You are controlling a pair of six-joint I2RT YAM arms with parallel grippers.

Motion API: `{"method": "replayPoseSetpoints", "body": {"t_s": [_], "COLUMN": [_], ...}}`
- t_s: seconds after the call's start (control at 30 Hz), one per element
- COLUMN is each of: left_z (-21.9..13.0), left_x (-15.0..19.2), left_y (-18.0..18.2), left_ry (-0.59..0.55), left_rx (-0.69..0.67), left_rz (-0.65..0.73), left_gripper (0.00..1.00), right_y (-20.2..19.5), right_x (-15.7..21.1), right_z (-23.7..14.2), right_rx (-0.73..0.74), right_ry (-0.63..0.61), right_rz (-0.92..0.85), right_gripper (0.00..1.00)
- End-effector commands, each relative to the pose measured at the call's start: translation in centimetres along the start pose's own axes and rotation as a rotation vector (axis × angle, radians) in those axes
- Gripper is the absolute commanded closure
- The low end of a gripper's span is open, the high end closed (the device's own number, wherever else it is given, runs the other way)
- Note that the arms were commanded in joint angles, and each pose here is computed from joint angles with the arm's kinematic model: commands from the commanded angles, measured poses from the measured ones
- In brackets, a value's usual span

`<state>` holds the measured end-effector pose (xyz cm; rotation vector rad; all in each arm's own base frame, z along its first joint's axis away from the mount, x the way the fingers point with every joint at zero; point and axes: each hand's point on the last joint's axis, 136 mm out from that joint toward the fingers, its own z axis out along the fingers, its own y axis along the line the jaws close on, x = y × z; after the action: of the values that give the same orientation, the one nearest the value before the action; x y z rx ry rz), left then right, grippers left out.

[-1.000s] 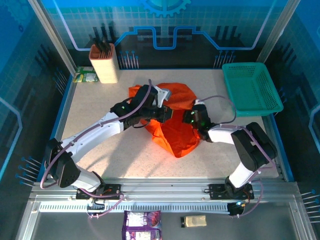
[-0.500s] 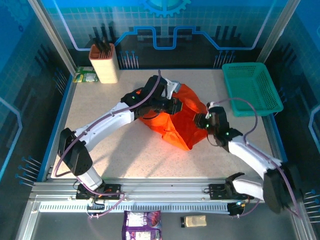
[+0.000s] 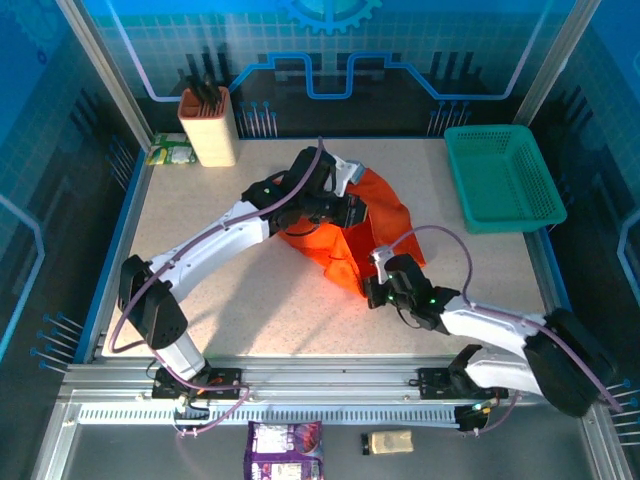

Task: Fold the inside-out t-shirt

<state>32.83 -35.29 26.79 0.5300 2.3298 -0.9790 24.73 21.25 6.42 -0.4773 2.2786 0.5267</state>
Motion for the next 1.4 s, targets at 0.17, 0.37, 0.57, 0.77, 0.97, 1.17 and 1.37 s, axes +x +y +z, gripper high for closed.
{"method": "replayPoseSetpoints", "body": {"t_s": [0.17, 0.37, 0.57, 0.77, 0.97, 1.17, 1.37], "left_z": [-2.7, -3.8, -3.7, -3.3, -3.5, -6.3, -9.6], "left_x": [1.4, 1.8, 1.3, 0.6, -1.4, -3.1, -4.2], "left_y": [-1.0, -0.6, -2.2, -4.7, -9.4, -15.0, -18.1], "left_ry": [0.03, 0.027, 0.012, 0.017, -0.007, -0.053, -0.109], "left_rx": [0.018, -0.027, 0.052, 0.117, 0.223, 0.325, 0.4], "left_rz": [0.035, 0.061, 0.071, 0.105, 0.162, 0.245, 0.279], "left_gripper": [1.0, 1.0, 1.0, 1.0, 1.0, 1.0, 1.0], "right_y": [2.5, 0.9, 1.1, 1.5, 1.8, 1.2, 1.6], "right_x": [-5.3, -8.8, -10.5, -12.0, -13.0, -14.5, -15.2], "right_z": [4.5, 4.6, 5.4, 7.3, 9.7, 11.6, 12.9], "right_rx": [-0.105, -0.113, -0.172, -0.189, -0.161, -0.127, -0.131], "right_ry": [-0.137, -0.226, -0.242, -0.28, -0.325, -0.344, -0.295], "right_rz": [-0.333, -0.216, -0.117, -0.011, 0.076, 0.128, 0.129], "right_gripper": [1.0, 1.0, 0.99, 0.96, 0.94, 0.9, 0.78]}}
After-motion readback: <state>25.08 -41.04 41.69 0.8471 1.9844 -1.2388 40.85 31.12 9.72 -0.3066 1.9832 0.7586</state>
